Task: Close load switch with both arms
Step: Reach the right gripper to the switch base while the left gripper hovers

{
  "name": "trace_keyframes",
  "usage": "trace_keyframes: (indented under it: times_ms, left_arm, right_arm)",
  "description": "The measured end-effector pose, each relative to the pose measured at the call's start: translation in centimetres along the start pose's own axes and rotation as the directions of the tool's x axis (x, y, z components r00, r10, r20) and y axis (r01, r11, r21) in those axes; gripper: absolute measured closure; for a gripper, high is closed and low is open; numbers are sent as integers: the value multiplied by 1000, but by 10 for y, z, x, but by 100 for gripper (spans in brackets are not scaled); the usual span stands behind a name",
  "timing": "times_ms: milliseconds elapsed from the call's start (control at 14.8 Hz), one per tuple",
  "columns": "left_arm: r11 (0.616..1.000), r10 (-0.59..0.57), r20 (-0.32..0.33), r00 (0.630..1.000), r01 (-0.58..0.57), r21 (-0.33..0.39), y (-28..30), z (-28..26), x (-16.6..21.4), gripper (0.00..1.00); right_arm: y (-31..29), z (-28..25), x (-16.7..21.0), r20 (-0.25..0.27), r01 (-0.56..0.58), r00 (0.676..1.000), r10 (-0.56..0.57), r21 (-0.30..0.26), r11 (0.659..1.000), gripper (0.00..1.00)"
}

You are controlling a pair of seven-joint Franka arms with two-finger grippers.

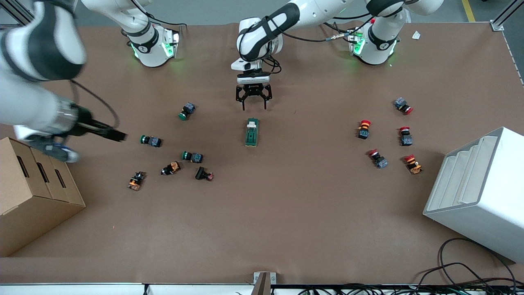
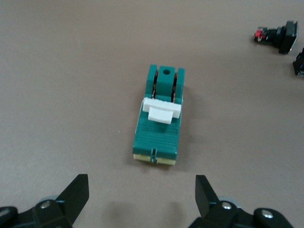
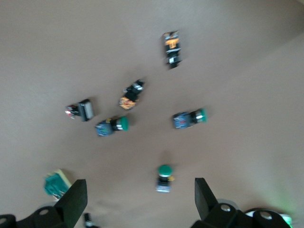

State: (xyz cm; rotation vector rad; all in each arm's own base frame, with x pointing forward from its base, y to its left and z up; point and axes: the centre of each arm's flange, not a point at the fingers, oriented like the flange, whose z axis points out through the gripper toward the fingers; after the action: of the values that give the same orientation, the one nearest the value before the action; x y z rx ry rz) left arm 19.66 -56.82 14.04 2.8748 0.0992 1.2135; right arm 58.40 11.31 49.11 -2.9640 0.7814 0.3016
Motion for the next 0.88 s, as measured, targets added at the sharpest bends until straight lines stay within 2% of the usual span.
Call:
trace_keyframes:
  times_ms: [136, 271, 407, 610, 881]
  left_arm:
    - [998, 45, -64, 997, -47, -32, -2, 8, -14, 1]
    - [994, 93, -150, 984, -101, -45, -6, 21, -25, 1]
    - [990, 111, -216, 970, -127, -58, -13, 39, -39, 1]
    - [985, 138, -288, 948, -162, -64, -14, 45, -47, 1]
    - [984, 135, -331, 934, -167, -69, -13, 46, -56, 1]
  right_arm:
    - [-55, 40, -35, -6, -123, 992, 123, 31, 992, 0]
    - [-102, 81, -71, 1, -238, 971, 239, 69, 969, 0]
    - [-137, 122, -104, 9, -308, 951, 309, 97, 946, 0]
    - [-167, 182, -143, -6, -347, 937, 350, 112, 931, 0]
    - [-190, 242, -178, -13, -360, 932, 363, 100, 928, 0]
